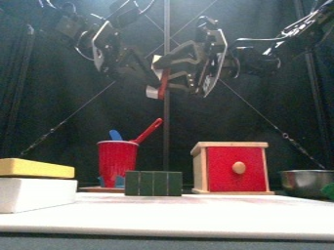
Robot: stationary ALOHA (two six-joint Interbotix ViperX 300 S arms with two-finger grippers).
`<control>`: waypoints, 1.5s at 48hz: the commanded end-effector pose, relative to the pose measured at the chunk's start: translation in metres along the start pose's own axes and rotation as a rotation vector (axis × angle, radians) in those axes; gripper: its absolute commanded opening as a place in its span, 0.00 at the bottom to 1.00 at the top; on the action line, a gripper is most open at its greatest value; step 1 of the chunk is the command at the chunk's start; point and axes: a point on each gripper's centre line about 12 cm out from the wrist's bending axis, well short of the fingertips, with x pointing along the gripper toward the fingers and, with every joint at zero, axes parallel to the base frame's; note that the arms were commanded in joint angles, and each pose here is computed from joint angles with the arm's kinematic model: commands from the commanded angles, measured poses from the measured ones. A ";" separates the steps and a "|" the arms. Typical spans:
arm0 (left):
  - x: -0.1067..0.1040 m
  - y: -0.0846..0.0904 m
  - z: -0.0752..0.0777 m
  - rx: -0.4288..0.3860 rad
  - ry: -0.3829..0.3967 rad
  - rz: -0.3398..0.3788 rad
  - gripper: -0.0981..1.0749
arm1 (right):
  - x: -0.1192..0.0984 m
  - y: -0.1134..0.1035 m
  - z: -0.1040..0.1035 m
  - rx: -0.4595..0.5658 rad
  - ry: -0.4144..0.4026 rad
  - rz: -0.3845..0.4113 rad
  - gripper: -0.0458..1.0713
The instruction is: Unwrap salmon sushi
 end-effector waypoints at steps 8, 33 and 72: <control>-0.001 0.002 0.008 -0.024 -0.020 0.012 0.66 | -0.002 0.003 0.019 -0.009 -0.056 0.008 0.68; 0.004 0.006 -0.004 -0.072 0.025 0.025 0.78 | -0.023 0.007 0.021 0.030 -0.074 -0.012 0.63; -0.025 0.017 0.002 -0.081 -0.032 0.047 0.96 | -0.067 0.046 -0.030 0.250 0.418 -0.200 0.63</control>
